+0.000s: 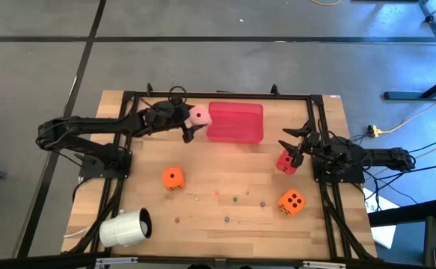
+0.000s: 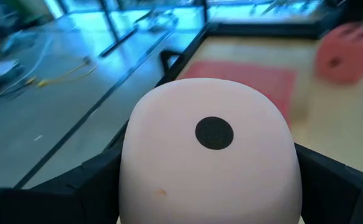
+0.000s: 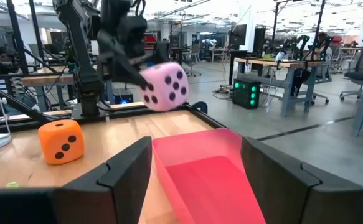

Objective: Pick & Place Dice
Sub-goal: Put the large pink dice into the red container

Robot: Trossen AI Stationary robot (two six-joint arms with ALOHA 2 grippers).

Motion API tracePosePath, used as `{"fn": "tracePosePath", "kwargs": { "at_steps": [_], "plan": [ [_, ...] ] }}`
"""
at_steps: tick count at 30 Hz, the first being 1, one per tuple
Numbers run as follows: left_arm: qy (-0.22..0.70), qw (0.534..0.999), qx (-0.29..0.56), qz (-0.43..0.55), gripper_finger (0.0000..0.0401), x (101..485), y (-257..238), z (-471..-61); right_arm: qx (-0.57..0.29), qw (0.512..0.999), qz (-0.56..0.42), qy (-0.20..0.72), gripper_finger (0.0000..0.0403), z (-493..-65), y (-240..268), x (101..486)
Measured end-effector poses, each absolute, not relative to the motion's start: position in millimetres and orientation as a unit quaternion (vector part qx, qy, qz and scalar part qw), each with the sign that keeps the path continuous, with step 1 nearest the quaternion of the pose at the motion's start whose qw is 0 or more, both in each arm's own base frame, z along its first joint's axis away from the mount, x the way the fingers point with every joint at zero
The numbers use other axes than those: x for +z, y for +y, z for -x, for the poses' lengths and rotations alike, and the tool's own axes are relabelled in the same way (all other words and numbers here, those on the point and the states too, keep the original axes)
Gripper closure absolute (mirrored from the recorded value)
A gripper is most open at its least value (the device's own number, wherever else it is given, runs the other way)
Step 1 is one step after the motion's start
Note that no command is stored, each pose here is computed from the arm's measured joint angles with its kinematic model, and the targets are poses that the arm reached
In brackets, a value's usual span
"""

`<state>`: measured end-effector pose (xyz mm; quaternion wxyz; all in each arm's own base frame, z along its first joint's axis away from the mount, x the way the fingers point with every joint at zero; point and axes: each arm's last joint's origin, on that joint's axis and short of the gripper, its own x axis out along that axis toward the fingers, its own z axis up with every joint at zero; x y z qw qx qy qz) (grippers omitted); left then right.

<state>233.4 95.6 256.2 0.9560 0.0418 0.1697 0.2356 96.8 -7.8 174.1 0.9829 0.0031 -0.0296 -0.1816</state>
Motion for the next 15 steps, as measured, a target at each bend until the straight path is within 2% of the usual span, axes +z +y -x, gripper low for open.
{"fn": "tracePosePath", "kwargs": {
  "at_steps": [7, 15],
  "plan": [
    [0.116, 0.979, 0.164, -0.046, 0.0042, 267, 102, -261, -0.181, 0.983, -0.006, -0.04, 0.0156, -97, -8, 176],
    [0.139, 0.979, 0.123, -0.081, 0.0042, 256, 126, -328, -0.137, 0.989, -0.031, -0.041, 0.0156, -100, -5, 176]
  ]
}}
